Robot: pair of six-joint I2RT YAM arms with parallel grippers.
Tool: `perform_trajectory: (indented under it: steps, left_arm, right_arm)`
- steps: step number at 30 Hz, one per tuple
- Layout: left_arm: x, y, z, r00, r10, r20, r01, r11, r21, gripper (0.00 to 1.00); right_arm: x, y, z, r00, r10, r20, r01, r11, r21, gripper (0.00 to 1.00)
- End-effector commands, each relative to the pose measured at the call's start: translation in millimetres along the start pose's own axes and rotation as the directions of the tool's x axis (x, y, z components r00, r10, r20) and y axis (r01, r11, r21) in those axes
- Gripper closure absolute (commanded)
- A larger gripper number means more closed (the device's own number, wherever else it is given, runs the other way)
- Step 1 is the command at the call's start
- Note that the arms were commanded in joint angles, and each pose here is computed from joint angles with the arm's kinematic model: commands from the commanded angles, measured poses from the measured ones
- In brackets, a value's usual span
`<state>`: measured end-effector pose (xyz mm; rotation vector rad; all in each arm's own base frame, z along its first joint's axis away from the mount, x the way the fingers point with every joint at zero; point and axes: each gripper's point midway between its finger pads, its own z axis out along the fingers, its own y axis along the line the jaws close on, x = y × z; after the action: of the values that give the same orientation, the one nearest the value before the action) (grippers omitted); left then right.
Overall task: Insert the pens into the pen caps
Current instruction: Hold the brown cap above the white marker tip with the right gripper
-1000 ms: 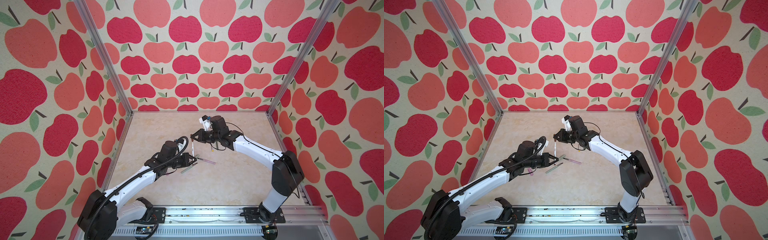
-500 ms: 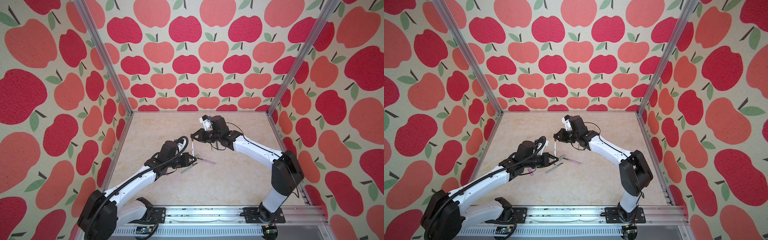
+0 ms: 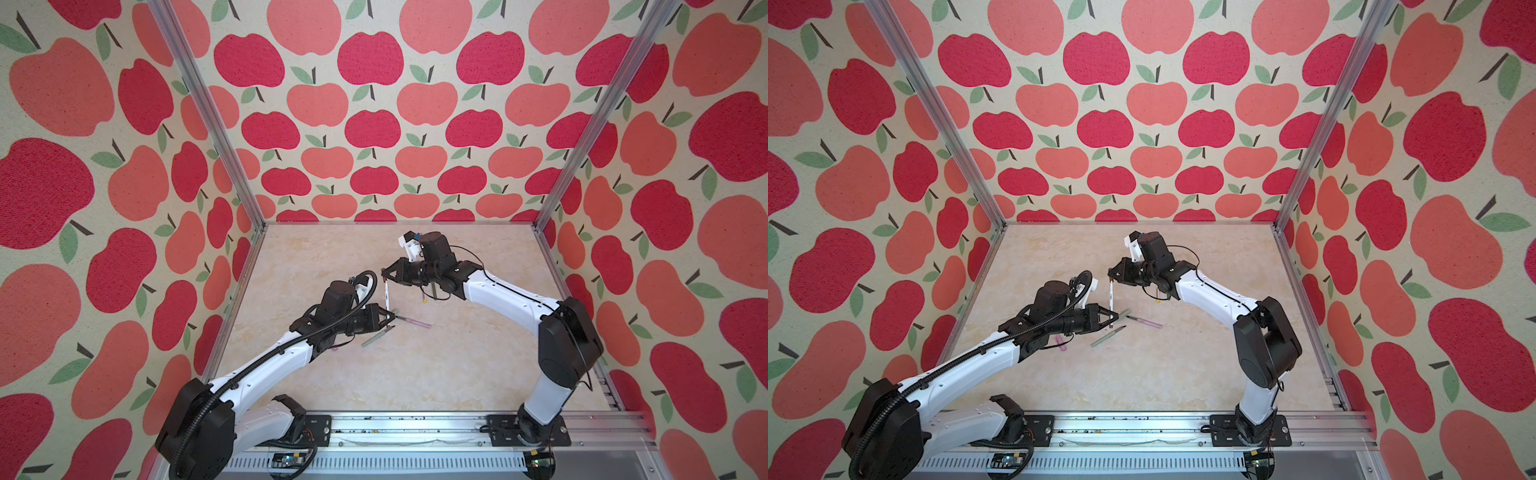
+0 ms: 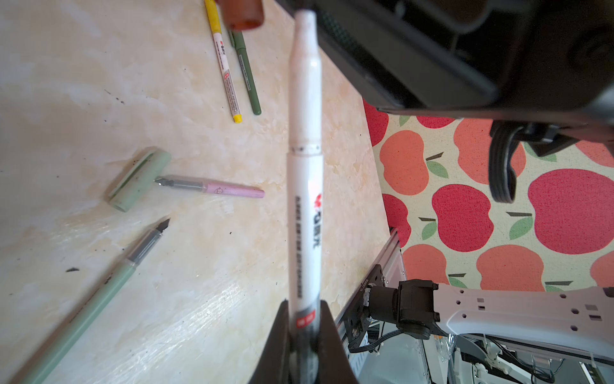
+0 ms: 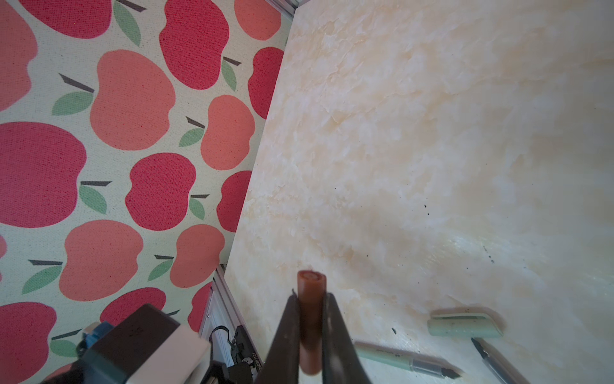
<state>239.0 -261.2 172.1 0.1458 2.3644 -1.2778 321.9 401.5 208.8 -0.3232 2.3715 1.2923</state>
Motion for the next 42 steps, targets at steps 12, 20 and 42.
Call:
perform_trajectory:
  steps: [12,20,42]
  left_arm:
    - [0.2,-2.1,2.6,1.000,-0.001,-0.003,0.001,1.000,0.010,1.00]
    - [-1.2,-4.1,1.7,1.000,0.002,0.000,-0.002,1.000,0.013,1.00]
    - [-3.0,-8.7,-2.8,1.000,0.012,0.010,-0.012,1.000,0.018,1.00]
  right_arm:
    - [-25.2,33.3,-29.4,0.995,-0.038,0.094,0.043,0.998,-0.048,0.94]
    - [-18.0,30.1,-29.3,0.996,-0.039,0.078,0.042,0.998,-0.037,0.95]
    - [-5.7,16.2,-16.0,0.998,-0.036,0.049,0.037,0.999,0.000,0.95]
